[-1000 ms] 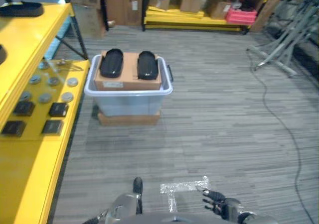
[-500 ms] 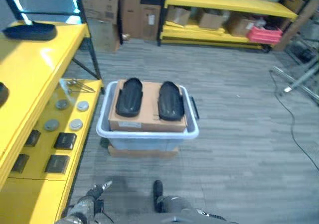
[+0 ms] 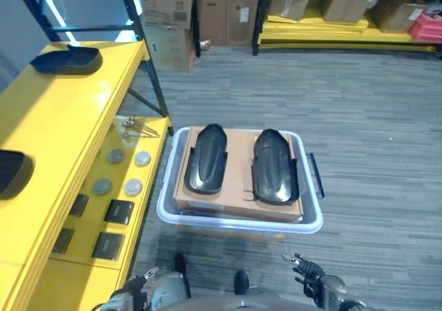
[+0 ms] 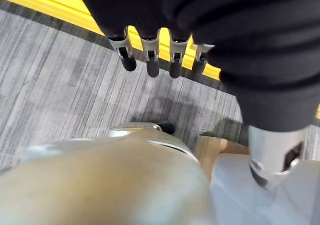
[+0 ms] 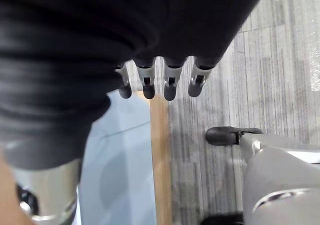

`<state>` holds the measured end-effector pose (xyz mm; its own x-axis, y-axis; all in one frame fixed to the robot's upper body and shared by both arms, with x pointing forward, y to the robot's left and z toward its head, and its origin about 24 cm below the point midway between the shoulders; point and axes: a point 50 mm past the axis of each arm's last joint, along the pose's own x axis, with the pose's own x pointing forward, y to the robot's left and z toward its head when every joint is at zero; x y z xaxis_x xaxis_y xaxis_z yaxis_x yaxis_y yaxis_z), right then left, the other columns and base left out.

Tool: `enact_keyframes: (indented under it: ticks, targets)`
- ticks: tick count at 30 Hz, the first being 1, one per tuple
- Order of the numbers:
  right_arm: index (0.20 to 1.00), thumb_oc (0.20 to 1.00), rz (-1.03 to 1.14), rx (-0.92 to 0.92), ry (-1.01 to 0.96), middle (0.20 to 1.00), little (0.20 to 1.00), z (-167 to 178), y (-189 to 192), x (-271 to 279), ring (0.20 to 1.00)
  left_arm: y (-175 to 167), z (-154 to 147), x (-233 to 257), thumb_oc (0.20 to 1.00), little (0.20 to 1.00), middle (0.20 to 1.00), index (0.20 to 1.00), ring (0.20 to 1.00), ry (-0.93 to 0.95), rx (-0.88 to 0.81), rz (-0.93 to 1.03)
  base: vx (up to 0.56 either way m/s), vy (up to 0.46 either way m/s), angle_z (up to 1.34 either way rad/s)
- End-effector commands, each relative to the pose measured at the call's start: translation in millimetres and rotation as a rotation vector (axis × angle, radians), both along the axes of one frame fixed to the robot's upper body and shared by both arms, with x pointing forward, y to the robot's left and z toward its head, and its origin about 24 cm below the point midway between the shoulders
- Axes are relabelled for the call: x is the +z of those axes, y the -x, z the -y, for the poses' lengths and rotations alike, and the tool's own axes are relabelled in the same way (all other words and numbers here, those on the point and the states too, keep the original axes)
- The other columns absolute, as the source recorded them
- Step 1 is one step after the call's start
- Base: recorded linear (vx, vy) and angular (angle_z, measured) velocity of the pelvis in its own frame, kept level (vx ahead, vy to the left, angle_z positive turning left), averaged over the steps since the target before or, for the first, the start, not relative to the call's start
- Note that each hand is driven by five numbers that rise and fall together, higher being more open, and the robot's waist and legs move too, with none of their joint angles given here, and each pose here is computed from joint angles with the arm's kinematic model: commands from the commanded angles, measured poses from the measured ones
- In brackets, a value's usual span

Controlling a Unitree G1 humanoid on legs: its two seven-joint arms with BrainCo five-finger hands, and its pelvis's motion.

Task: Move parts from the plastic box to the shelf.

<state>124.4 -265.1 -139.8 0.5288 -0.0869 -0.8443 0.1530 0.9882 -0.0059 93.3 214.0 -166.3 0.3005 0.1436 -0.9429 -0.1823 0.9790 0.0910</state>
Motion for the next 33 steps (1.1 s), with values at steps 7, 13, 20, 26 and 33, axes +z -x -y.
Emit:
enact_keyframes:
  ticks: [7,13,20,26,33]
  targets:
    - [1.000,1.000,0.272,-0.107,0.134,1.000,1.000,22.2,-14.9,25.0,1.000,-8.8,-29.1,8.0,1.000,1.000,1.000,1.000,1.000,-0.125,-0.124,-0.020,0.00,0.091,-0.09]
    - [1.000,1.000,0.546,-0.016,0.193,1.000,1.000,32.4,-53.4,73.2,1.000,-4.3,-47.4,12.8,1.000,1.000,1.000,1.000,1.000,-0.170,-0.042,0.017,-0.08,-0.053,-0.07]
    - [1.000,1.000,0.794,0.085,0.223,1.000,1.000,23.4,-83.4,124.3,1.000,0.0,-46.0,12.3,1.000,1.000,1.000,1.000,1.000,-0.134,-0.019,0.029,0.01,-0.210,-0.35]
    - [1.000,1.000,0.915,0.163,0.355,1.000,1.000,25.4,-114.1,175.2,1.000,6.7,-16.1,3.6,1.000,1.000,1.000,1.000,1.000,-0.065,-0.071,0.026,0.06,-0.035,-0.15]
    - [1.000,1.000,0.906,0.092,0.645,1.000,1.000,43.1,-182.5,225.8,1.000,-31.5,-10.9,13.1,1.000,1.000,1.000,1.000,1.000,-0.063,-0.191,0.126,-0.12,0.001,0.24]
